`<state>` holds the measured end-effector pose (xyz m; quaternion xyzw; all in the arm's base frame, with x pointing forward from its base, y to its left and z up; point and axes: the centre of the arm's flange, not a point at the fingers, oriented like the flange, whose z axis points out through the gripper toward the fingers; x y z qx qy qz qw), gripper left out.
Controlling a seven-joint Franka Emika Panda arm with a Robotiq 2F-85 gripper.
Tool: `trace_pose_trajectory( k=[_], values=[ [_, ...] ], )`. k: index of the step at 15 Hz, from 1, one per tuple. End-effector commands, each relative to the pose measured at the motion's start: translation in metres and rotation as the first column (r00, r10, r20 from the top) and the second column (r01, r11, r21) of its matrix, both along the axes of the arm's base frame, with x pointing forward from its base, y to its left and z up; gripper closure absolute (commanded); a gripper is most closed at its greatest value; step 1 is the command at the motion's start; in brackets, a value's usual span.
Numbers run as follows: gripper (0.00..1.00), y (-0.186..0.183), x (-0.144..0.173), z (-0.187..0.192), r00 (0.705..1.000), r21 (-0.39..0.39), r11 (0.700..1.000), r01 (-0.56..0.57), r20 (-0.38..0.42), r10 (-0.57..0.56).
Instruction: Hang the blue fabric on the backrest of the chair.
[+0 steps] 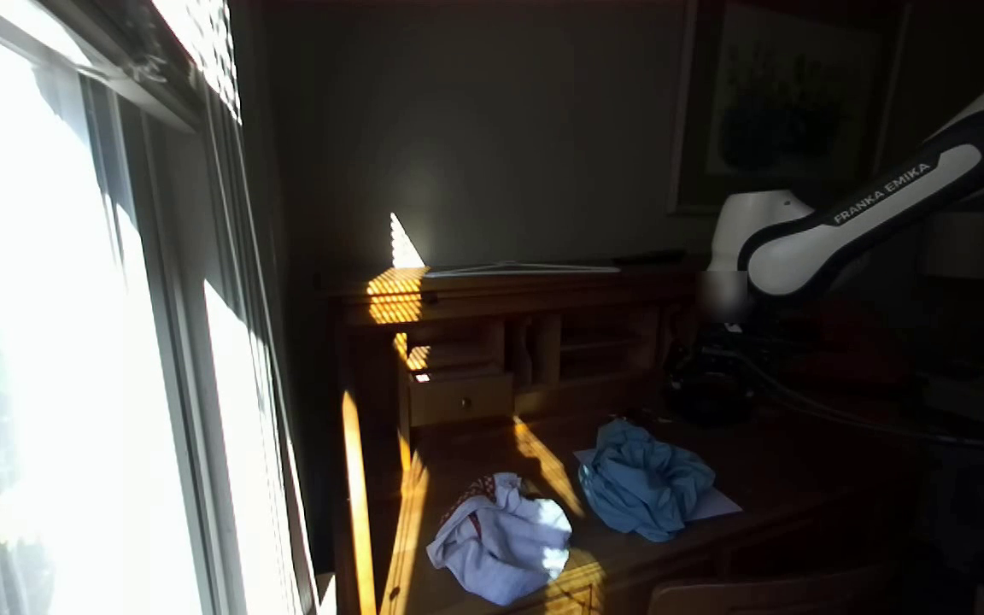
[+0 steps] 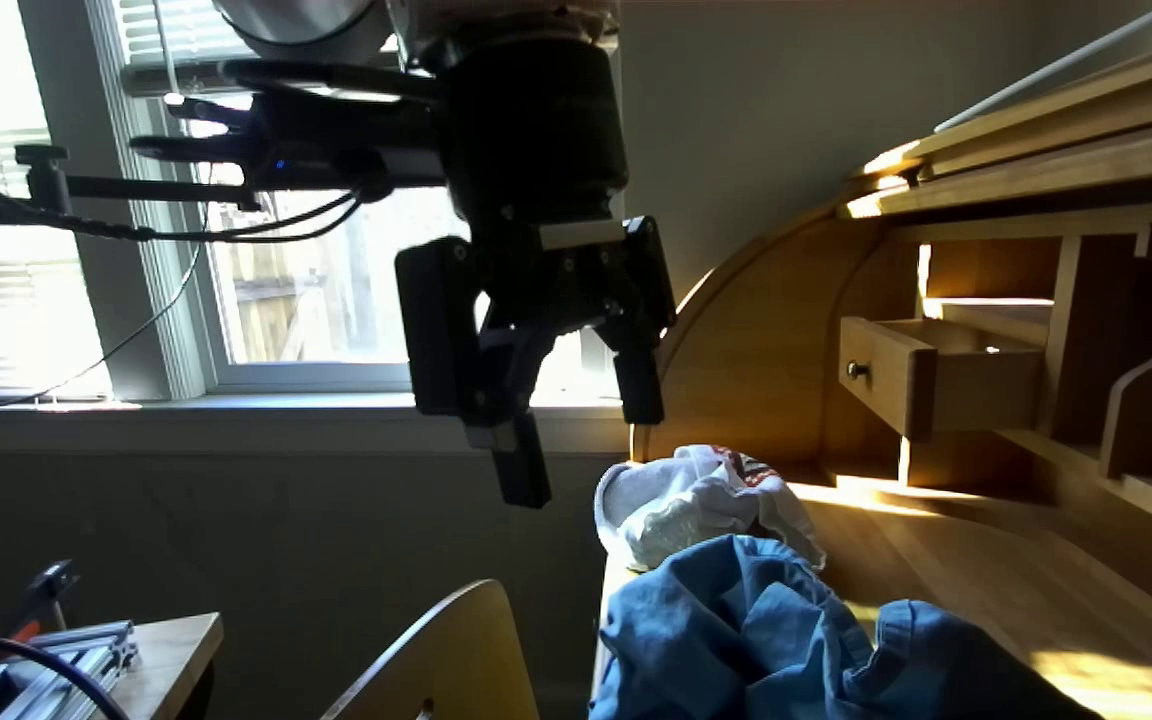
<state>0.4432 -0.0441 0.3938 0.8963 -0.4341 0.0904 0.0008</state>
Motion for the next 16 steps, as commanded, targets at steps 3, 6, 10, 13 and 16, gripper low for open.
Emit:
trace_pose_trajectory(
  k=[3,6,10,13,16],
  values=[
    [0.00,-0.011,0.040,-0.045,0.995,0.086,0.991,0.100,0.001,-0.101],
    [0.00,-0.010,0.064,-0.066,0.990,0.103,0.988,0.119,0.065,-0.126],
    [0.00,-0.005,0.092,-0.081,0.972,0.121,0.983,0.137,0.177,-0.157],
    [0.00,-0.003,0.106,-0.091,0.964,0.106,0.985,0.135,0.216,-0.156],
    [0.00,-0.005,0.112,-0.096,0.967,0.067,0.994,0.081,0.236,-0.095]
  ],
)
